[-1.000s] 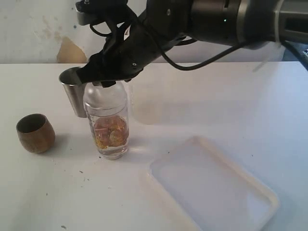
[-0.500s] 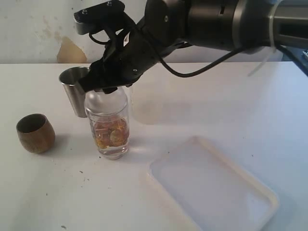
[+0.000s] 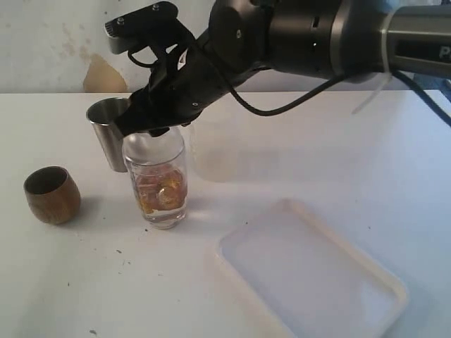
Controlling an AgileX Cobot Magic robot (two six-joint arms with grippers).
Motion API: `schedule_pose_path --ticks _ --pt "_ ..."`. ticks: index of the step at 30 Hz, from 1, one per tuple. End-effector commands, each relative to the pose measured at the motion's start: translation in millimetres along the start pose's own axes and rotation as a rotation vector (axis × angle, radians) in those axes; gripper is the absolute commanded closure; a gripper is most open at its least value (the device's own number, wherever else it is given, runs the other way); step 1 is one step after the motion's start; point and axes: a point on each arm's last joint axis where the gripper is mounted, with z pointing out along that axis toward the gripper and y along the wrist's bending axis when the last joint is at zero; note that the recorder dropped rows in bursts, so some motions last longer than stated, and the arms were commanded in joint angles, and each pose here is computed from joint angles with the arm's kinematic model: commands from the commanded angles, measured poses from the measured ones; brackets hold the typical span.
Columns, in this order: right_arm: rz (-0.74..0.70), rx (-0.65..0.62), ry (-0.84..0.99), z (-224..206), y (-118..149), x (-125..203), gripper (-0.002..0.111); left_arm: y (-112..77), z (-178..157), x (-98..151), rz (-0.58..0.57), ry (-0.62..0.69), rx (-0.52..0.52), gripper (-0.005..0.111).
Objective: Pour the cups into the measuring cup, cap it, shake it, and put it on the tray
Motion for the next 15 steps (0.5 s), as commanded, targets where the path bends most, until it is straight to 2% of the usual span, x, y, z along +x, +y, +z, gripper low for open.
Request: schedule_pose_path --ticks 1,3,6,9,11,15 --pt "-0.046 -0.017 0.112 11 1 16 0.107 0.1 0 1 -0.004 -0.004 0.000 0.106" --pt "-0.057 -0.022 0.116 11 1 16 0.094 0.1 0 1 -0.004 -0.004 0.000 0.106" --pt "-0.054 -0.022 0.100 6 2 14 0.058 0.1 0 1 -0.004 -0.004 0.000 0.106" --pt "-0.051 -0.017 0.078 0 2 10 0.029 0.1 0 1 -0.004 -0.004 0.000 0.106" --pt "-0.053 -0.012 0.053 -6 2 6 0.019 0.1 0 1 -0.004 -0.004 0.000 0.106" --pt "-0.058 -0.004 -0.001 -26 3 -4 0.017 0.1 0 1 -0.004 -0.004 0.000 0.106"
